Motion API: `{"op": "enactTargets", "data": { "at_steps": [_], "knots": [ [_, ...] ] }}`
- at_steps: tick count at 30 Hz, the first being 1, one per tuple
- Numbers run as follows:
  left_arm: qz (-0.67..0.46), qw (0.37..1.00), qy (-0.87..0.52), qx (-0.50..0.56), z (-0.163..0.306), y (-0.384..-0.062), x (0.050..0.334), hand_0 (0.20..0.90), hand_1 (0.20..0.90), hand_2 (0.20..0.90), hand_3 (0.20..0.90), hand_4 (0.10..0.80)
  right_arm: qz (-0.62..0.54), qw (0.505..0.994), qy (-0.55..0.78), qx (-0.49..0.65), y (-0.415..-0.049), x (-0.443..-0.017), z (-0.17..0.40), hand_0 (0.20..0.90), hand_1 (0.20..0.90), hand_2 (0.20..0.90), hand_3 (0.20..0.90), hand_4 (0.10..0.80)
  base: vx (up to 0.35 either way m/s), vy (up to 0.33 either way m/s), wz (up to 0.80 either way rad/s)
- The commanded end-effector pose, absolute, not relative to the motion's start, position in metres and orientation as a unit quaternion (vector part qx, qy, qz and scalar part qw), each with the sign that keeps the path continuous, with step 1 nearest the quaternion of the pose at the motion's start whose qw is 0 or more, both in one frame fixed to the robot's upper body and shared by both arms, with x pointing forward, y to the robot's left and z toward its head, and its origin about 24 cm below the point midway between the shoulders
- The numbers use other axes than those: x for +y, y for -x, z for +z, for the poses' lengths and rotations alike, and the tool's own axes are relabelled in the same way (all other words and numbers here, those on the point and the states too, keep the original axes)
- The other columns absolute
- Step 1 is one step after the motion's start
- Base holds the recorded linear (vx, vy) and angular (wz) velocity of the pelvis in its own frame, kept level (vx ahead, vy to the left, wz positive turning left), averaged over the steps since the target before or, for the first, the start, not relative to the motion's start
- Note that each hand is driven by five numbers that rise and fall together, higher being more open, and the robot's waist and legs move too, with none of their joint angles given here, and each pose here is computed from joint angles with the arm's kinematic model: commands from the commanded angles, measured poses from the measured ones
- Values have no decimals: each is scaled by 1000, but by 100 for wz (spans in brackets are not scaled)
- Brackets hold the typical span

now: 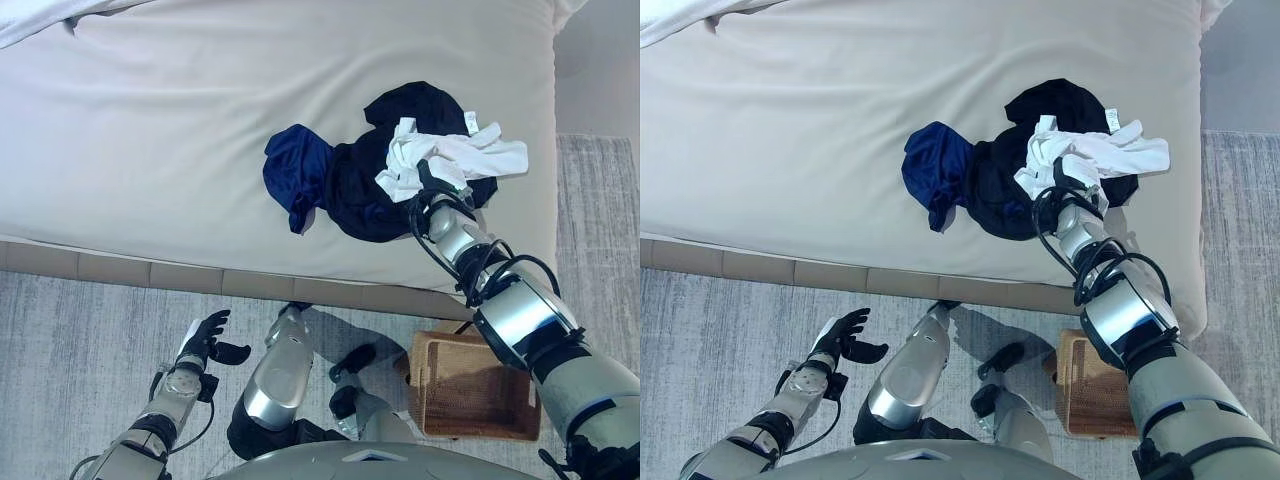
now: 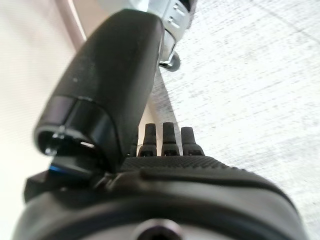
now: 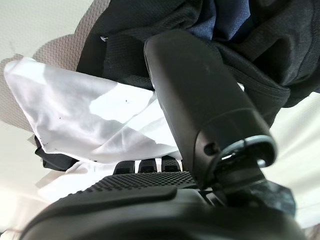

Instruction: Pick up the clothes from the bed and place them into the basket

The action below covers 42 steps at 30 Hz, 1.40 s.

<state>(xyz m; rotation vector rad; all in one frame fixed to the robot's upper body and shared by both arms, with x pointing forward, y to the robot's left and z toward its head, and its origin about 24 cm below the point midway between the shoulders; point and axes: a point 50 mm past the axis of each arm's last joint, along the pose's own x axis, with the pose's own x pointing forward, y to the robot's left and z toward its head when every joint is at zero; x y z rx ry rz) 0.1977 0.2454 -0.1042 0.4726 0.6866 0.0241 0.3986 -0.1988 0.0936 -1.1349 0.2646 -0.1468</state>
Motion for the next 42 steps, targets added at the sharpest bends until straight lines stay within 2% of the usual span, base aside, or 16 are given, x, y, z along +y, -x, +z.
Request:
{"op": "enactTargets", "data": {
  "at_steps": [1,6,10,13,19,24,27,31,39,42],
  "knots": [
    [-19,923,-220,314,-107,-195,229,900,900,900,900,800,-80,829,552,32,-416,-175,143,300,300,300,200,100,-7,36,-1],
    [-27,928,-212,305,-105,-199,221,900,900,900,900,800,-140,852,497,-93,-419,-160,182,300,300,300,200,100,0,0,0],
    [-13,929,-202,309,-109,-192,218,900,900,900,900,800,-214,873,354,-258,-406,-142,249,300,300,300,200,100,-34,20,-3],
    [6,922,-205,329,-116,-175,224,900,900,900,900,800,-243,856,272,-366,-383,-143,284,300,300,300,200,100,20,1,-5],
    [24,897,-229,377,-125,-149,245,900,900,900,900,800,-261,820,245,-448,-347,-163,319,300,300,300,200,100,96,-18,-13],
    [30,879,-243,410,-131,-136,250,900,900,900,900,800,-302,764,223,-525,-308,-183,341,300,300,300,200,100,110,-20,-35],
    [18,873,-252,418,-133,-136,247,900,900,900,900,800,-337,729,221,-553,-292,-194,353,300,300,300,200,100,66,-40,-36],
    [2,861,-270,430,-134,-139,246,900,900,900,900,800,-364,707,246,-554,-284,-208,364,300,300,300,200,100,24,-61,-38],
    [-31,865,-261,428,-133,-150,236,900,900,900,900,800,-379,698,323,-514,-281,-240,362,300,300,300,200,100,-35,-56,-45],
    [-33,869,-248,427,-134,-152,230,900,900,900,900,800,-374,711,347,-484,-284,-254,358,300,300,300,200,100,-33,-93,-36]
  ]
}}
